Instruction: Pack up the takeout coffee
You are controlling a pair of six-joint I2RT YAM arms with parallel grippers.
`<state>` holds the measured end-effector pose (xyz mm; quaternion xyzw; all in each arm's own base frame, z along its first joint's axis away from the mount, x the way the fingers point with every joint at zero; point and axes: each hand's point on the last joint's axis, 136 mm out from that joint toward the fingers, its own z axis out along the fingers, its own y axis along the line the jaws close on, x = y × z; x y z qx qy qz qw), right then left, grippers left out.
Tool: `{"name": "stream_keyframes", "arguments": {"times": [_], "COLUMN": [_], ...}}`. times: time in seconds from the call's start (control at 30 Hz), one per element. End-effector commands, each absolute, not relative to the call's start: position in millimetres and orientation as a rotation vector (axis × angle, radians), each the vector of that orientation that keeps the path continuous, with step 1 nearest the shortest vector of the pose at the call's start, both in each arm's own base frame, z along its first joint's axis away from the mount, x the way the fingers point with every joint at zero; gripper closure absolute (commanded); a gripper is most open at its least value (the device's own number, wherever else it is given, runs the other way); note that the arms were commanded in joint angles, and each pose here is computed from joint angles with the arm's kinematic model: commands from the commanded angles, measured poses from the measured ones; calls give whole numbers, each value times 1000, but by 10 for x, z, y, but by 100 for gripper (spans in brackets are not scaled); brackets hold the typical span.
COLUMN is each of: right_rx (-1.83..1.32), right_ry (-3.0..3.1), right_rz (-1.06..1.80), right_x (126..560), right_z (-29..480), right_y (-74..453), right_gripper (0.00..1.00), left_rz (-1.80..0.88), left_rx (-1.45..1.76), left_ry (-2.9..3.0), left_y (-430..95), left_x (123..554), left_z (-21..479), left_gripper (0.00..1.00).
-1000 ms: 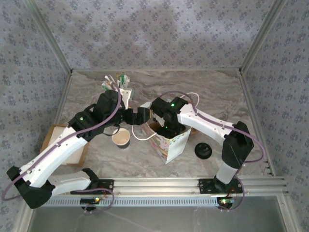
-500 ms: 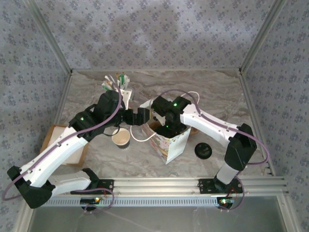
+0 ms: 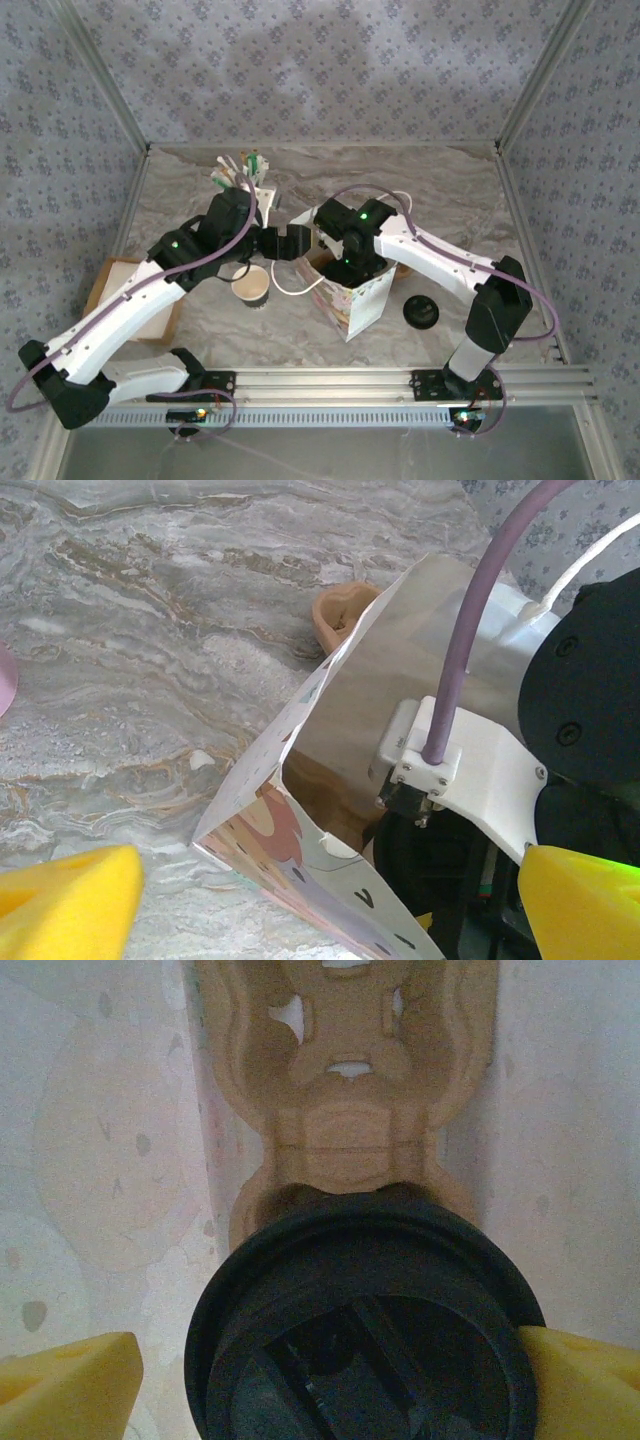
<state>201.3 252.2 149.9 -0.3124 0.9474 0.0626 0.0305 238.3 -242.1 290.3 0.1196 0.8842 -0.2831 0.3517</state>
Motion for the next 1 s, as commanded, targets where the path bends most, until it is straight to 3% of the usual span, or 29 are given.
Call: {"name": "stream_keyframes", "arguments": {"times": [0.0,0.53,0.73,0.97], "right_rx": [-929,-918,-908,-907], "right_ry": [2936,2928,2955,2954], "right_rz": [212,199,186,182], "right_x": [2007,2038,2058,2069], "right_z": [1566,1663,1589,1603], "right_y": [2516,2508,2496,2501], "right_gripper": [4,1,10,10], "left_rz": [-746,-777,-794,-799], "left_rx": [314,324,326,330], "left_ry": [2297,2318,2317,2318], "left_y": [-2447,-2502,-2525,-2535], "left_x": [2367,2346,2339,2333], "left_z": [2864,2778,2781,2765], "left_gripper": [4,5,6,6]}}
